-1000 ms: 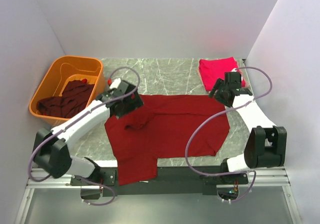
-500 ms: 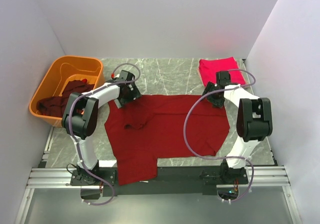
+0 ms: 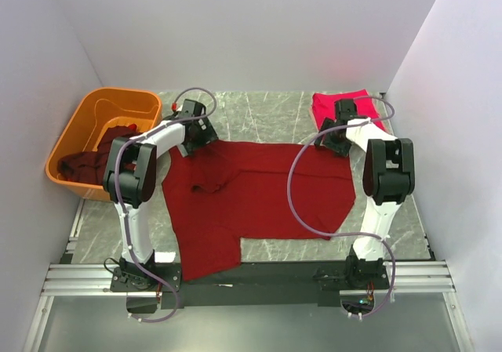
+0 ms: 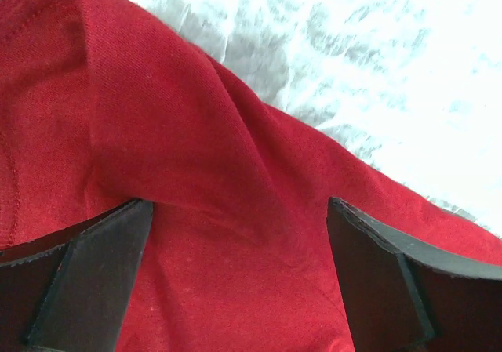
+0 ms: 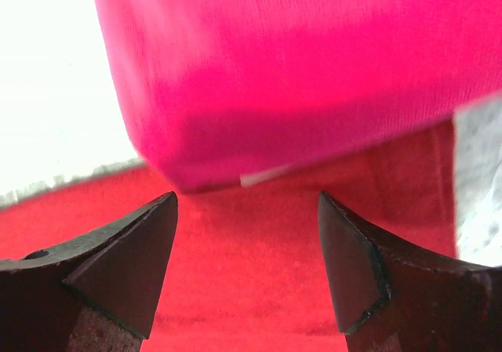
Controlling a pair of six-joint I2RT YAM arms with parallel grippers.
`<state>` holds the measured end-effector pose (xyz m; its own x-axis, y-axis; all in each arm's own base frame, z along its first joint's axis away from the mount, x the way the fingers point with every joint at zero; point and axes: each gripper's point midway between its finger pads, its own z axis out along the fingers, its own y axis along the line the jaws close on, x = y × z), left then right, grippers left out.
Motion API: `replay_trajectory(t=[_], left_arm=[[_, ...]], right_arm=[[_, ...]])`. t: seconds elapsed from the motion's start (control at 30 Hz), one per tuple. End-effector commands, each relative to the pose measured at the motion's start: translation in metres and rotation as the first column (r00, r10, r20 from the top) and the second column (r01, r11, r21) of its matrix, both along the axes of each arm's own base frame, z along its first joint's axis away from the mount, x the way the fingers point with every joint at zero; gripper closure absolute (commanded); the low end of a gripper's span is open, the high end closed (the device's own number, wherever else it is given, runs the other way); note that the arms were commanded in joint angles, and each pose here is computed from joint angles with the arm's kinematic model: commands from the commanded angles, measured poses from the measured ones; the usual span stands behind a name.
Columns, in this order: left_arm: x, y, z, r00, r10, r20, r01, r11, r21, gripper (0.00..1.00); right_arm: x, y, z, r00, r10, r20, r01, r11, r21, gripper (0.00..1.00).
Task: Fold and stack the t-shirts
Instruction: Fold the tshirt
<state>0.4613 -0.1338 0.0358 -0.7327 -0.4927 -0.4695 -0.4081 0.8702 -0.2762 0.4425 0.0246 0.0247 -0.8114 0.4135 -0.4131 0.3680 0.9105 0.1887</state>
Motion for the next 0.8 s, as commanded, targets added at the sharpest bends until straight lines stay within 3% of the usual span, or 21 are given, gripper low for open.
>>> replay_trajectory(t=[0.0,0.47,0.63,0.77], left_arm=[[0.011,0.005,-0.013,0.999,-0.042,-0.011,0.042,0.999,0.02,0.0],[0.043,-0.005,0.015,0.992,-0.113,0.063,0.112,0.993,0.026,0.01],[0.038,-0.001,0.055,0.987,-0.095,0.132,0.093,0.995,0.021,0.01],[0.0,0.006,0.085,0.984,-0.055,0.171,0.058,0.998,-0.012,0.01]], right_arm=[[0.009,-0.012,-0.002,1.0,0.0,-0.019,-0.001,0.997,-0.075,0.21],[0.042,-0.011,0.019,0.999,0.019,0.038,-0.016,0.997,-0.072,0.22],[0.022,-0.004,0.052,0.995,0.014,0.103,-0.009,0.998,-0.056,0.22],[-0.013,0.0,0.067,0.993,-0.018,0.117,0.028,0.997,-0.077,0.22]])
